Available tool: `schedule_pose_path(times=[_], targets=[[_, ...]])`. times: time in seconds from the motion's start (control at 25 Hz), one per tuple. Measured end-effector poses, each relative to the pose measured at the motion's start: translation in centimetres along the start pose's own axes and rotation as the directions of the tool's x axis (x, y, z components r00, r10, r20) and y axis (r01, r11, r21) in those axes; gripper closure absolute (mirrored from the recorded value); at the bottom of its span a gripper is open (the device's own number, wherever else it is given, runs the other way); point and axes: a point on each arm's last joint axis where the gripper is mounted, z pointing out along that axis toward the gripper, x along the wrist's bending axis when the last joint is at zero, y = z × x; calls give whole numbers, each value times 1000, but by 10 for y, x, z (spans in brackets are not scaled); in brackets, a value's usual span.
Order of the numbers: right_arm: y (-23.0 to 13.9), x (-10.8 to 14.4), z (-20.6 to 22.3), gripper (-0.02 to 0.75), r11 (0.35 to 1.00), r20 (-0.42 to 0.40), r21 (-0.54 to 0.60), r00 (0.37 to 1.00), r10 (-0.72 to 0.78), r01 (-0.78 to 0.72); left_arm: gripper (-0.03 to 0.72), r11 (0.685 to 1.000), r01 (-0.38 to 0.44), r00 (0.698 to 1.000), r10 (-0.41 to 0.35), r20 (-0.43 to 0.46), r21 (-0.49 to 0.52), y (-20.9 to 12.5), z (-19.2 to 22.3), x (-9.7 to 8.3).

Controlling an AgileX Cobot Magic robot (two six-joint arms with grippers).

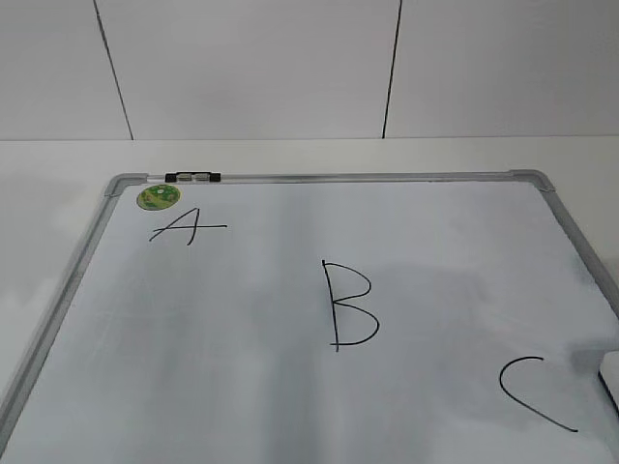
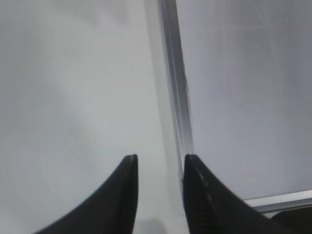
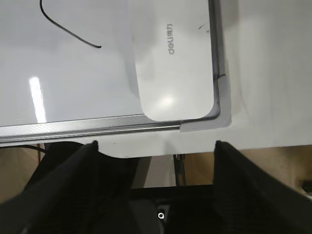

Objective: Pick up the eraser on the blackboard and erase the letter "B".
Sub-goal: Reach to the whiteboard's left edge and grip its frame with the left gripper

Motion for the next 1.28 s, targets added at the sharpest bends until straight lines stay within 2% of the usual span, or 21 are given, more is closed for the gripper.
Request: schedule_pose_path(times=[0.36, 0.6, 1.04, 1.28], targets=[[13, 0, 17, 155, 993, 6, 111, 999, -48, 47, 447, 997, -4, 1000, 3, 11, 78, 54, 31, 0], [17, 0, 20, 155, 990, 5, 128, 998, -67, 66, 447, 989, 2, 1000, -4, 11, 150, 74, 63, 1], [19, 0, 21, 155, 989, 4, 129, 997, -78, 77, 447, 982, 38, 999, -43, 22, 188, 115, 126, 3], [19, 0, 21, 155, 989, 4, 127, 997, -78, 77, 447, 971, 54, 997, -63, 33, 232, 122, 153, 3]])
